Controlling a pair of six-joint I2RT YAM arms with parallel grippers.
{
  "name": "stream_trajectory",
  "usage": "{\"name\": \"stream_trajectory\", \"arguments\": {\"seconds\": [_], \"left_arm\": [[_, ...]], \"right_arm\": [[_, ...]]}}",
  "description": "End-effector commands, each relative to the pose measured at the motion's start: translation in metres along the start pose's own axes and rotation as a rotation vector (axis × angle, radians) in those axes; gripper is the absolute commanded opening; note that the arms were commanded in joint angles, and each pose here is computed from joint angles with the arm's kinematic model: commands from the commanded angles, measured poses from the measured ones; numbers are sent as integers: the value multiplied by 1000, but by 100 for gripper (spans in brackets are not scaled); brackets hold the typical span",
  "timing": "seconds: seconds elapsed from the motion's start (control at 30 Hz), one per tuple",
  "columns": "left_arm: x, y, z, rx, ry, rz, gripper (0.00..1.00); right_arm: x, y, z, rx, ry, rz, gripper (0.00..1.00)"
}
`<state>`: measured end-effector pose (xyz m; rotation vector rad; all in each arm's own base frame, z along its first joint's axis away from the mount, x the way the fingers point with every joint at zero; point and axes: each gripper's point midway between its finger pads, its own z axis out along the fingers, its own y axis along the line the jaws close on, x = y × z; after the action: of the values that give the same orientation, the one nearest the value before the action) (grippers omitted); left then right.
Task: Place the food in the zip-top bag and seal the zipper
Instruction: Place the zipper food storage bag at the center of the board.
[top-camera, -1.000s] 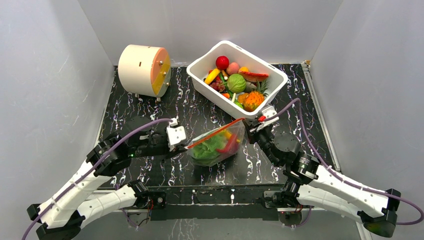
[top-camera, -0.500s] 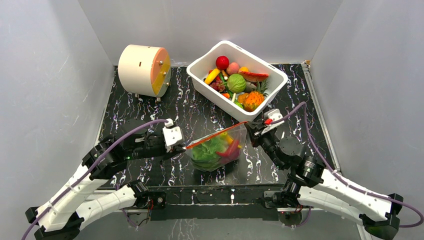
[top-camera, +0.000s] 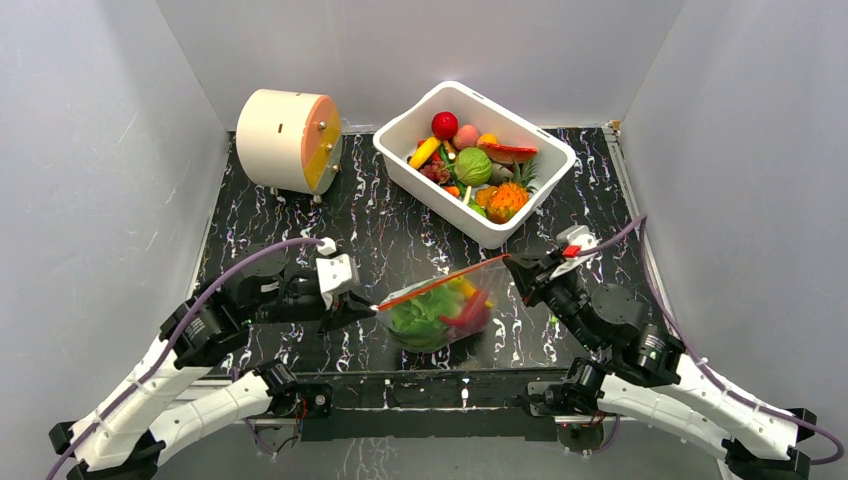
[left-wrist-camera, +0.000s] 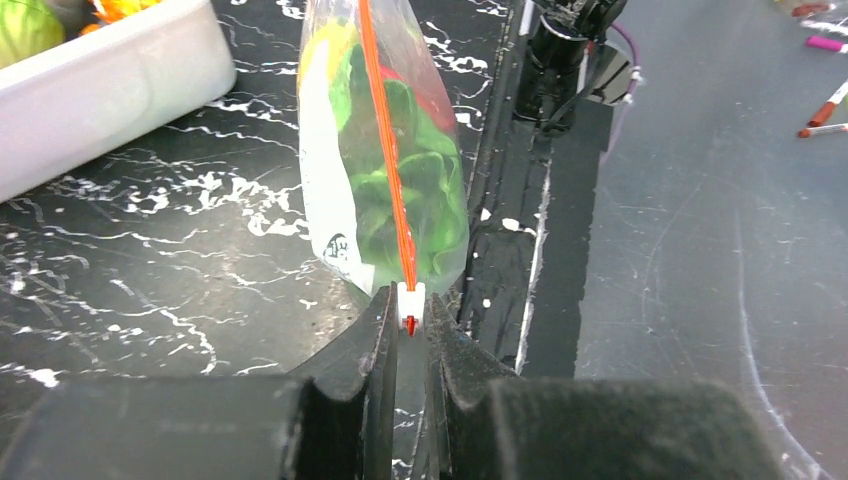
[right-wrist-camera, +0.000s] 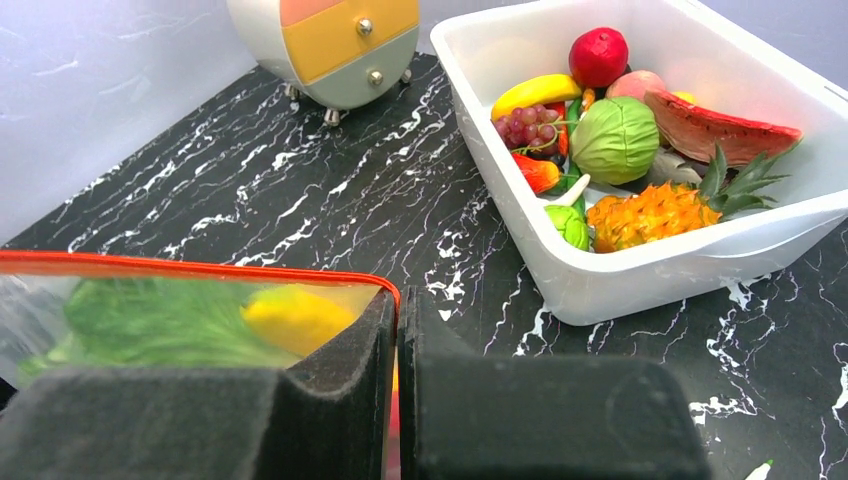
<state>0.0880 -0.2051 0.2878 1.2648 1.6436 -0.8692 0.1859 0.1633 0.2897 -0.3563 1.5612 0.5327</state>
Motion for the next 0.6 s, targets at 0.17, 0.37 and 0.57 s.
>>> {"name": "stream_trajectory", "arguments": {"seconds": [0.17, 0.37, 0.57], "left_arm": [[28, -1, 24, -4, 12, -196, 0], [46, 38, 31, -238, 64, -324, 0], [69, 75, 27, -500, 123, -467, 0]], "right_arm": [[-29, -27, 13, 174, -97, -50, 0], [-1, -14, 57, 176, -11, -195, 0], [0, -5, 107, 134, -27, -263, 1]]}}
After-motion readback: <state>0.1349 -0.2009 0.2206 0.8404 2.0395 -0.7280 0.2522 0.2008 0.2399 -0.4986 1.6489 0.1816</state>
